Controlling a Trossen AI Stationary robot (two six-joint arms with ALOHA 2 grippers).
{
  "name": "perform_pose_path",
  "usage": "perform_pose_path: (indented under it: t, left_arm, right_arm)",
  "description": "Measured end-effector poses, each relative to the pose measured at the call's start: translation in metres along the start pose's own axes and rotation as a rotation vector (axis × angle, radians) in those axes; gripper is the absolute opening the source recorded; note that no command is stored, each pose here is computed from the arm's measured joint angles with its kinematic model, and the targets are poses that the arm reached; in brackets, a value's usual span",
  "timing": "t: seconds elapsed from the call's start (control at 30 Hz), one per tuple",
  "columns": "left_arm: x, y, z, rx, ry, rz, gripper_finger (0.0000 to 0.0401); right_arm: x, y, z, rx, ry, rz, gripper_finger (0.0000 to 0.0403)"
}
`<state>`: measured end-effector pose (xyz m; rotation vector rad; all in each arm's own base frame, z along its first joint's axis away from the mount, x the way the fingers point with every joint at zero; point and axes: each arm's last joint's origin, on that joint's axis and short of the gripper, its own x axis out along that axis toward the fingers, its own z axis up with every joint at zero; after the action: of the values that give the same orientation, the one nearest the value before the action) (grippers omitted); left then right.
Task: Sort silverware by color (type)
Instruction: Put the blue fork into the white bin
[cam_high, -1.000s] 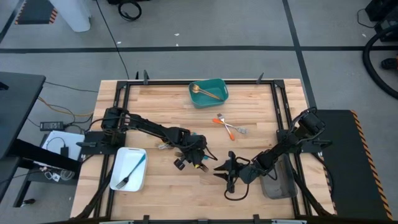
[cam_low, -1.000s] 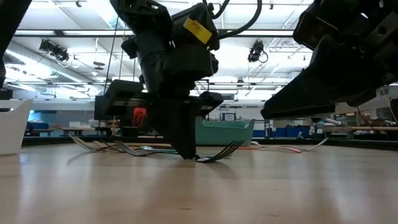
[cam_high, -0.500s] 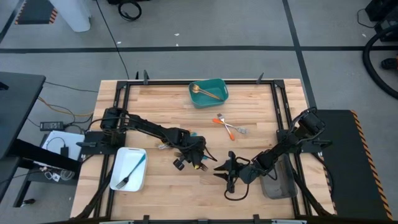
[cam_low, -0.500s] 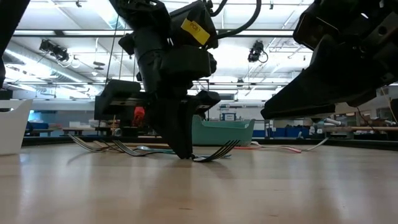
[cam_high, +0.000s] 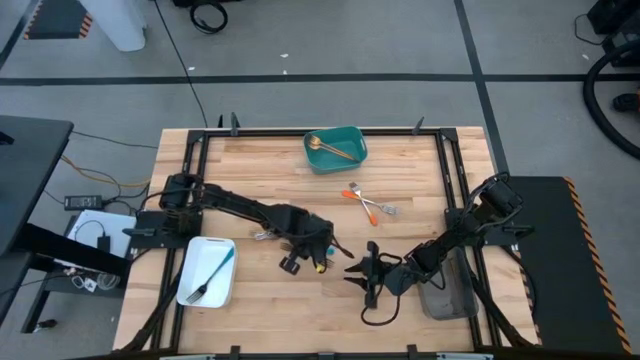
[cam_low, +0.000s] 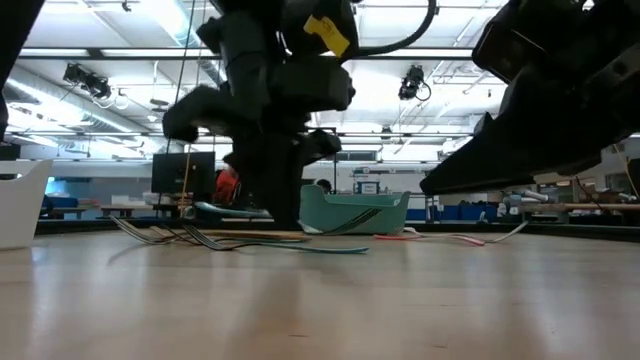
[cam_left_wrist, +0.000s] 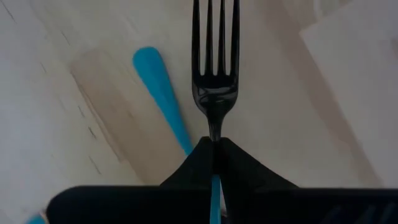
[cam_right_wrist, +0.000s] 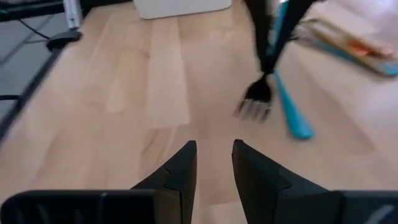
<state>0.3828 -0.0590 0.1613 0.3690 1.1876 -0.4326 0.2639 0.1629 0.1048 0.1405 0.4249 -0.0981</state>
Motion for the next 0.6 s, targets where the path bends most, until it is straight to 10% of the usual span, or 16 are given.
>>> perform_pose_path:
  t: [0.6]
  left_arm:
    - [-0.039, -0.047, -0.002, -0.342, 0.131, 0.058, 0.0019]
  right_arm:
    - [0.007, -0.015, 0.011, -0.212, -0.058, -0.148, 0.0110]
